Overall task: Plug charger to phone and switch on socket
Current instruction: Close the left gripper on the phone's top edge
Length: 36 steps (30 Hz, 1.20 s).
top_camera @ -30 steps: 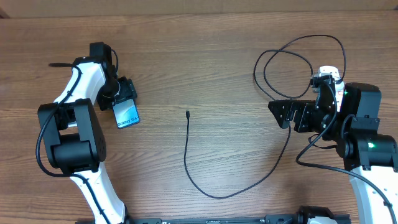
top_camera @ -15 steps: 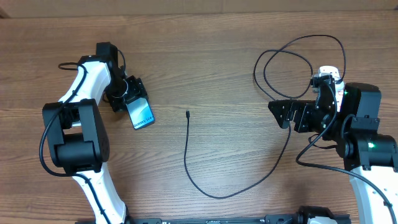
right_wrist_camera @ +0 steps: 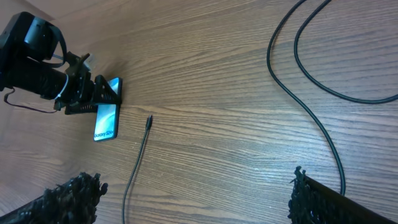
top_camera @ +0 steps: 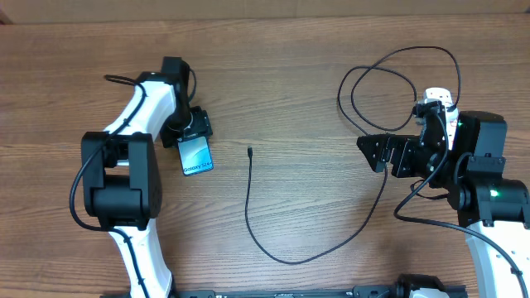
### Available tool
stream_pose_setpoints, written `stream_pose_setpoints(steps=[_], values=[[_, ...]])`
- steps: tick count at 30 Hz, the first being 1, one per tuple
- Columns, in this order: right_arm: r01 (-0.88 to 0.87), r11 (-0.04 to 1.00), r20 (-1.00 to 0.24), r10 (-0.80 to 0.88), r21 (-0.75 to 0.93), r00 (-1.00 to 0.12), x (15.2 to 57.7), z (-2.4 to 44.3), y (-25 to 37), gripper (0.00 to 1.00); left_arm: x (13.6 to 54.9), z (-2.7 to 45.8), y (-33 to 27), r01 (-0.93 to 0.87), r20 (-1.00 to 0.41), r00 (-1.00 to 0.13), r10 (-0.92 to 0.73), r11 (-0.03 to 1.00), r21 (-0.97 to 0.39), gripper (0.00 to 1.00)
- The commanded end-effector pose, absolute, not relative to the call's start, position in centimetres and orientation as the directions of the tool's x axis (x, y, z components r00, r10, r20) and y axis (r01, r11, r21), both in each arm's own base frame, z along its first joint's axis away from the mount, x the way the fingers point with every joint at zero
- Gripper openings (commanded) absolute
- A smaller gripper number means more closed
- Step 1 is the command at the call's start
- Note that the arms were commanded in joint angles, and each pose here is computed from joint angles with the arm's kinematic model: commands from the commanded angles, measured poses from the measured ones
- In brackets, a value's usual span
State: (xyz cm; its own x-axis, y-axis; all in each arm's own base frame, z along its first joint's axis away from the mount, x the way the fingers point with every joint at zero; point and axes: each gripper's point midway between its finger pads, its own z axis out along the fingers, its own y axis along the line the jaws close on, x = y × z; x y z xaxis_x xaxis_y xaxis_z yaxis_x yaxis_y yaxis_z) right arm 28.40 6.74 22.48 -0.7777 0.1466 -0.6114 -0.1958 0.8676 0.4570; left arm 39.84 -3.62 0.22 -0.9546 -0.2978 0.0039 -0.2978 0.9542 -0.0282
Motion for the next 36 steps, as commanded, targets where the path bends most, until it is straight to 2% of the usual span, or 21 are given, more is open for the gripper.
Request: stream_pose_setpoints(steps=[1,10,18,19,23,25,36], values=[[-0.216,0.866,-0.637,0.143,0.450,-0.757,28.7,23.8,6.8,1.00,38.1,-2.2,-4.2,-0.293,0.070,-0.953,-0.294,0.956,0.018,0.66],[-0.211,0.866,-0.629,0.143,0.453,-0.764,28.5,23.6,6.8,1.00,37.2,-3.6,-4.0,-0.283,0.073,-0.956,-0.285,0.958,0.040,0.81],[-0.206,0.866,-0.621,0.144,0.456,-0.771,28.4,23.5,6.8,1.00,35.5,-5.1,-4.0,-0.282,0.105,-0.953,-0.285,0.959,0.044,0.85],[-0.206,0.866,-0.621,0.144,0.456,-0.771,28.4,23.5,6.8,1.00,35.4,-5.2,-4.0,-0.281,0.108,-0.952,-0.285,0.959,0.046,0.85],[-0.206,0.866,-0.620,0.144,0.457,-0.771,28.4,23.5,6.8,1.00,35.3,-5.1,-4.4,-0.285,0.120,-0.951,-0.286,0.958,0.026,0.67],[-0.206,0.865,-0.620,0.144,0.457,-0.771,28.4,23.5,6.9,1.00,35.2,-5.1,-4.4,-0.286,0.123,-0.950,-0.287,0.958,0.022,0.64],[-0.211,0.866,-0.628,0.143,0.454,-0.765,28.5,23.6,6.8,1.00,36.2,-2.9,-4.4,-0.299,0.140,-0.944,-0.297,0.954,0.010,0.67]])
